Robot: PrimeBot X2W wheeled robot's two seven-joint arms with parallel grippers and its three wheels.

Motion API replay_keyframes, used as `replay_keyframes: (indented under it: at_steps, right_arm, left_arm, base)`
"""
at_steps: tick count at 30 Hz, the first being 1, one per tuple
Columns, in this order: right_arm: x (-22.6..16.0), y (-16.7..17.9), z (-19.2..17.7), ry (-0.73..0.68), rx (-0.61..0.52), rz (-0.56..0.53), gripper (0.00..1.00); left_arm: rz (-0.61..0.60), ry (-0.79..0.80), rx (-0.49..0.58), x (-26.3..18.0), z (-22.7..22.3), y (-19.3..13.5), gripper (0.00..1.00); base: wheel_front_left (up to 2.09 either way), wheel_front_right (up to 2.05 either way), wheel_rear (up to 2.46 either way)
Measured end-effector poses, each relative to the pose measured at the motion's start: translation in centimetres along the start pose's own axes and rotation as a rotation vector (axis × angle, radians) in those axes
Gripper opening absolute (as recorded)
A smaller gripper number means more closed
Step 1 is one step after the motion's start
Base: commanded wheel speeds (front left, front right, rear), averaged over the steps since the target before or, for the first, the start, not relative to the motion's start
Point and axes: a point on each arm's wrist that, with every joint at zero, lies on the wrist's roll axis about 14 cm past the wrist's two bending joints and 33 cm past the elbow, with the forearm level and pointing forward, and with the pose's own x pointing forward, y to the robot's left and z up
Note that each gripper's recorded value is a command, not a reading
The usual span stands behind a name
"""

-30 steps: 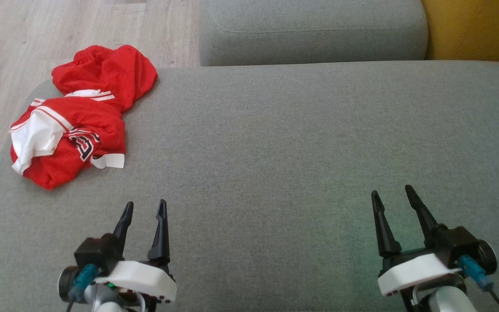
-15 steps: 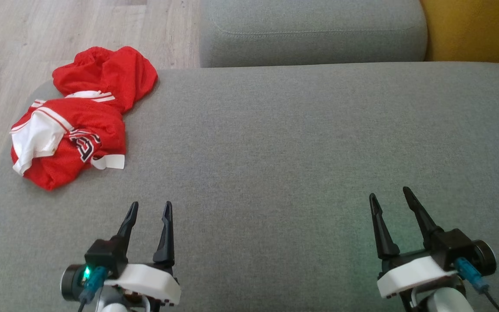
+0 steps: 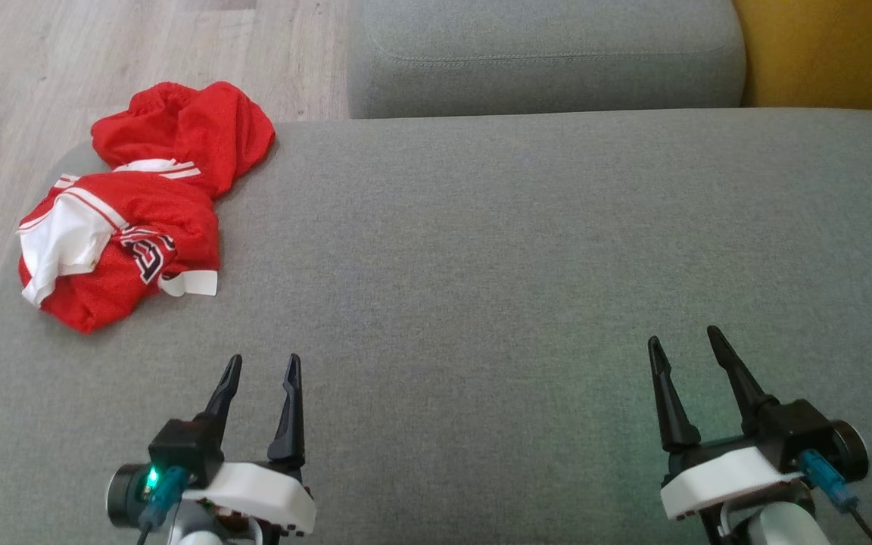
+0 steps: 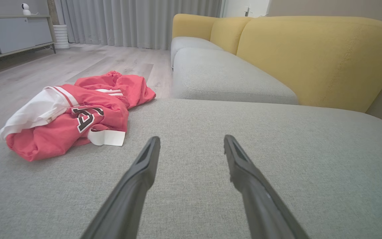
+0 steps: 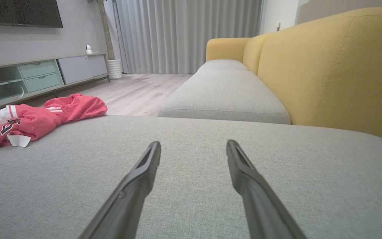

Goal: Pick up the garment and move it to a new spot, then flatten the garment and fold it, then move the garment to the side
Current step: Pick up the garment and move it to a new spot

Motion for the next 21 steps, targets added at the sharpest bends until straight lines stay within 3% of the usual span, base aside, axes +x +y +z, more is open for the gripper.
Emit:
replay_keyframes:
  at_steps: [21]
  right_arm:
    - [0.89, 0.8, 0.26, -0.008, 0.006, 0.029, 1.0]
  left_arm:
    - [0.039, 0.013, -0.008, -0.76, -0.43, 0.9, 1.0]
  base:
    - [0.0, 0.0, 0.0]
